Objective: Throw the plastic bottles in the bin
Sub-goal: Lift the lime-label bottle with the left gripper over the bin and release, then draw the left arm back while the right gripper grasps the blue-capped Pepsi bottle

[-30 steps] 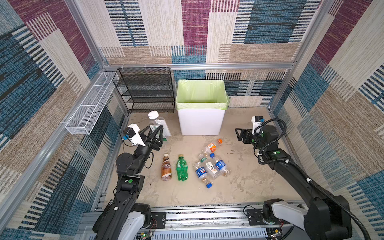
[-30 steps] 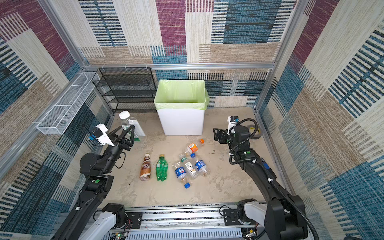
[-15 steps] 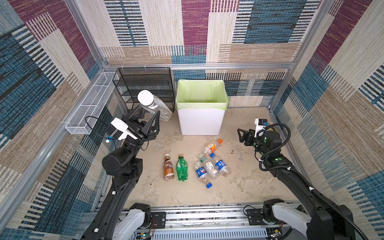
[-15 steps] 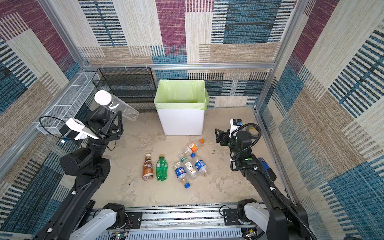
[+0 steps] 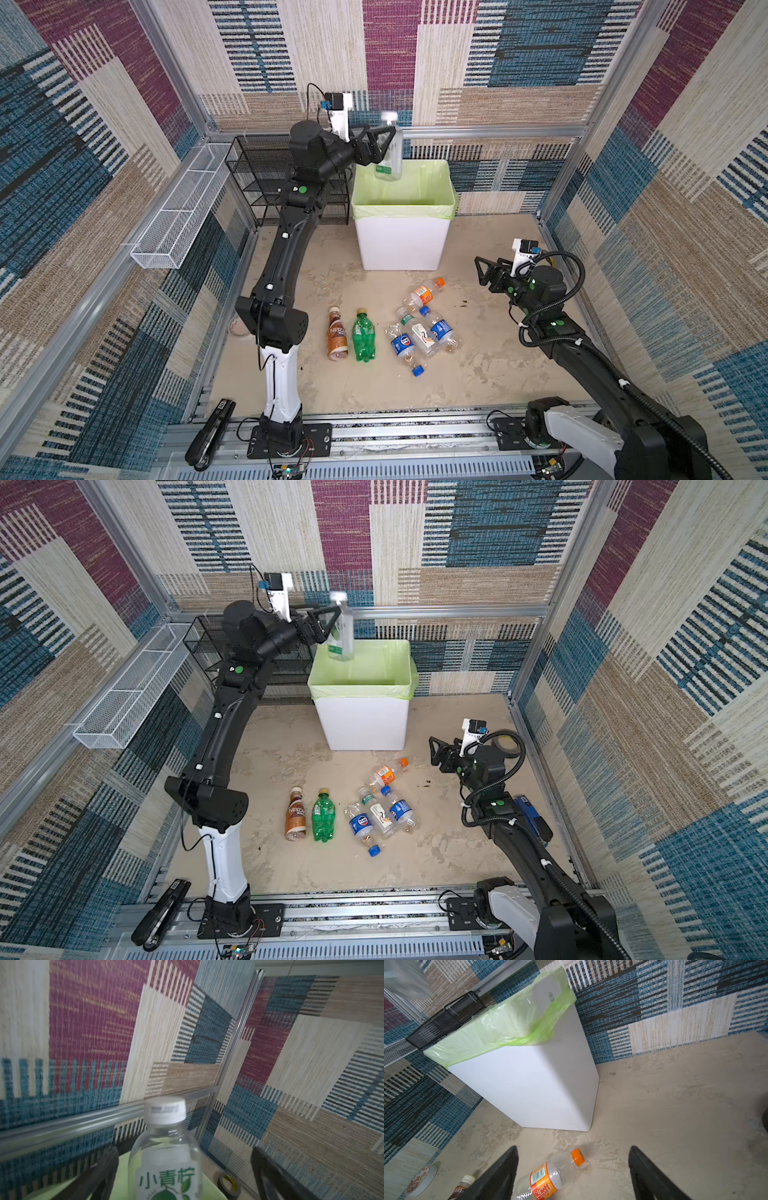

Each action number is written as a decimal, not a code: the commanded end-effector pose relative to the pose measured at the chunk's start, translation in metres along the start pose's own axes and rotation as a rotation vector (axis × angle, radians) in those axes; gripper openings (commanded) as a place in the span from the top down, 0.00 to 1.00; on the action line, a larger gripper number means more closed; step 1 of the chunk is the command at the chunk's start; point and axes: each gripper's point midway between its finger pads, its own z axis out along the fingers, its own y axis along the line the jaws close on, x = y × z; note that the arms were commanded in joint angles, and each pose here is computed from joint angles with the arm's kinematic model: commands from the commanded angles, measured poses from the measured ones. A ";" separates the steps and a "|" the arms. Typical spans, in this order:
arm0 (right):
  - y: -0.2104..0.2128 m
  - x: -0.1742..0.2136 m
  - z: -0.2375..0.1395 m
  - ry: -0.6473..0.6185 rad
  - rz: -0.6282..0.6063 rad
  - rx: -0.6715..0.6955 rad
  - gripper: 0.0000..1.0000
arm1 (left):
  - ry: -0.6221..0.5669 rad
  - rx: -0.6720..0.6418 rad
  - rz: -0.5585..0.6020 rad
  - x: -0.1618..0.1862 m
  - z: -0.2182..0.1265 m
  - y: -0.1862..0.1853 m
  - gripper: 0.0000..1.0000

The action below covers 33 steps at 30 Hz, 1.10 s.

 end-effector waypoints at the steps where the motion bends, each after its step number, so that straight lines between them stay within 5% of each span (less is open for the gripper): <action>1: -0.003 0.001 -0.005 0.004 -0.024 0.023 0.14 | 0.024 -0.009 0.046 -0.012 -0.030 -0.024 0.01; 5: -0.003 0.005 -0.007 0.026 -0.034 0.027 0.13 | -0.056 -0.081 0.100 -0.028 -0.049 -0.025 0.01; 16: 0.015 0.086 -0.011 0.330 -0.044 -0.034 0.10 | 0.011 -0.325 0.128 0.001 -0.134 0.005 0.01; 20: 0.027 0.123 -0.015 0.442 -0.027 -0.056 0.11 | 0.076 -0.450 0.002 0.048 -0.185 0.042 0.04; 25: 0.036 0.155 -0.021 0.556 -0.018 -0.073 0.11 | 0.208 -0.601 -0.024 0.123 -0.239 0.073 0.04; 33: 0.047 0.205 -0.017 0.739 -0.047 -0.093 0.12 | 0.190 -0.630 -0.031 0.159 -0.264 0.079 0.04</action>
